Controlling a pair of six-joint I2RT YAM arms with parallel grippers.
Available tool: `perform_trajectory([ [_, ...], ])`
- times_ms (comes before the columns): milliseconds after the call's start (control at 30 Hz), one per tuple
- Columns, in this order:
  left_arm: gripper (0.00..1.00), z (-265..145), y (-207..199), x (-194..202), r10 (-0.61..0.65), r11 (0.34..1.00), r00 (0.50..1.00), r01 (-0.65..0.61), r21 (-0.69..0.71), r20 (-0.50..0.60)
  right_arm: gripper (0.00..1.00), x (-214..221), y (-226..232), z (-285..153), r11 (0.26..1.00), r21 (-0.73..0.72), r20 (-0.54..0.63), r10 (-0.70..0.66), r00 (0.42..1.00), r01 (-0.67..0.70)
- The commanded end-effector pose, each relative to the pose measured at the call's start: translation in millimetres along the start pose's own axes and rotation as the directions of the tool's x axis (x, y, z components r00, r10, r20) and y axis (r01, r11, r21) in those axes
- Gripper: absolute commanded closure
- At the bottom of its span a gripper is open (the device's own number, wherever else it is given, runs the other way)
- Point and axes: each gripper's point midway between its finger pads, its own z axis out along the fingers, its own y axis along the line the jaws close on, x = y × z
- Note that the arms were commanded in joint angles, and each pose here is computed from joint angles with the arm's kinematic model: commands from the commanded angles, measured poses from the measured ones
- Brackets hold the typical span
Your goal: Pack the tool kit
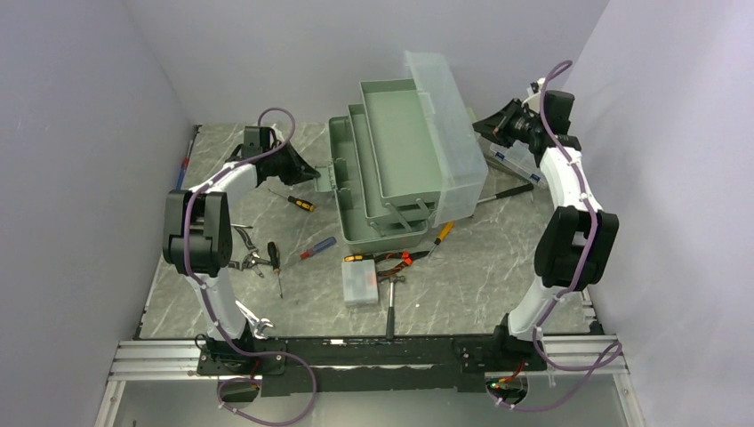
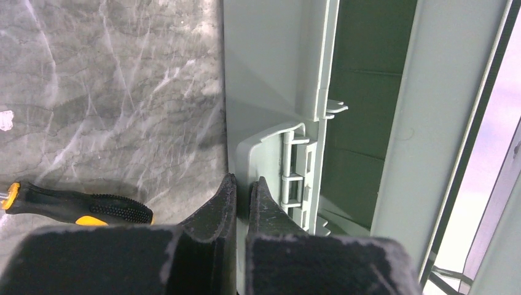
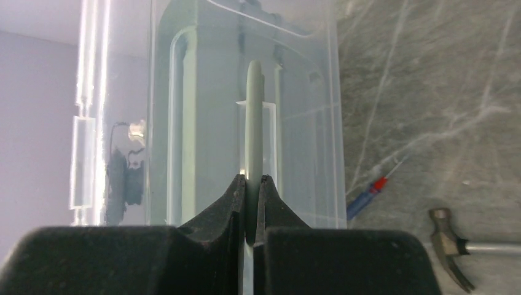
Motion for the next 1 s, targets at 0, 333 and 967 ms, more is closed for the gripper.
perform_trajectory([
  [0, 1.00, -21.2, -21.8, -33.9, 0.081, 0.996, 0.992, -0.083, 0.020, 0.094, 1.00, -24.9, 8.0, -16.4, 0.992, -0.023, 0.083, -0.121, 0.989, 0.123],
  [333, 1.00, -32.1, -29.5, -64.1, 0.097, 0.995, 0.984, -0.100, 0.011, 0.147, 0.98, 9.8, -74.5, 1.1, 0.975, 0.193, -0.008, -0.114, 0.993, 0.114],
  [967, 1.00, -40.6, -7.7, -56.0, 0.065, 0.997, 0.984, -0.072, 0.035, 0.165, 0.38, -2.0, -46.0, 10.5, 0.969, 0.185, -0.023, -0.162, 0.987, 0.164],
])
